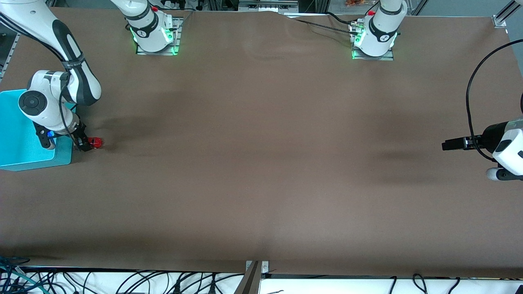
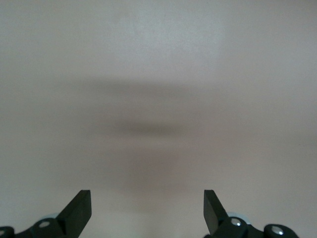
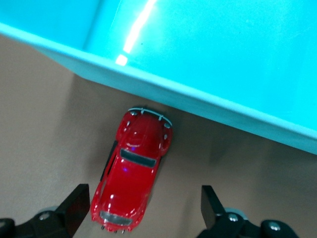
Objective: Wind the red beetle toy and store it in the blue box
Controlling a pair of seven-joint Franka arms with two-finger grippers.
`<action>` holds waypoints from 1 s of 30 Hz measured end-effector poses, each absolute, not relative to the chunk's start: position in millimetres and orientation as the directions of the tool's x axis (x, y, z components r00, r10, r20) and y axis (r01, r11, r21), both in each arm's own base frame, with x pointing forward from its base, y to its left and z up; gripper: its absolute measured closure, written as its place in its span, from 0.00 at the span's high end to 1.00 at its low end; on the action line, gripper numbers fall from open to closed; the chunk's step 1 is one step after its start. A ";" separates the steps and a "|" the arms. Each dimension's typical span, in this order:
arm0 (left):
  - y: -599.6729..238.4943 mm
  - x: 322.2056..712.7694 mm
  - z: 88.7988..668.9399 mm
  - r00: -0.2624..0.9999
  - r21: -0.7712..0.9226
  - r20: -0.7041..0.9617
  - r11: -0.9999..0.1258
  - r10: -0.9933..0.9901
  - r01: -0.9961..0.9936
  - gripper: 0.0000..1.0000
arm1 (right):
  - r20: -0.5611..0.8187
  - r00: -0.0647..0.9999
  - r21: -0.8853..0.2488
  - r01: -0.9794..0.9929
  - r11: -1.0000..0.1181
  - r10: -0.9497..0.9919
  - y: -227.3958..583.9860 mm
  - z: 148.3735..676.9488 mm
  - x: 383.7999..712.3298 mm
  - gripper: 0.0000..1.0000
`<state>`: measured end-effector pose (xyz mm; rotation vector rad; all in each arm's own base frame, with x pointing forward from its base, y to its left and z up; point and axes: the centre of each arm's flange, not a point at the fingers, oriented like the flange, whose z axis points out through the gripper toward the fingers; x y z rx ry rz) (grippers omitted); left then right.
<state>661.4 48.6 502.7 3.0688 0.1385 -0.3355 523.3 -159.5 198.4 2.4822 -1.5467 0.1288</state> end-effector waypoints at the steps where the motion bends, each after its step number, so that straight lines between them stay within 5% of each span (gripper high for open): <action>1: 48.5 661.4 502.7 0.972 0.041 -0.218 -0.995 0.083 0.094 1.00 | 0.187 0.442 0.133 -0.896 -0.423 -0.878 -161.1 198.7 523.2 1.00; 21: 46.6 661.6 502.4 0.973 0.042 -0.218 -0.995 0.080 0.091 1.00 | 0.186 0.431 0.132 -0.902 -0.412 -0.883 -170.0 187.2 521.3 1.00; 30: 45.4 662.5 499.0 0.972 0.043 -0.223 -0.995 0.078 0.089 1.00 | 0.184 0.424 0.135 -0.905 -0.404 -0.887 -169.8 182.1 521.1 0.59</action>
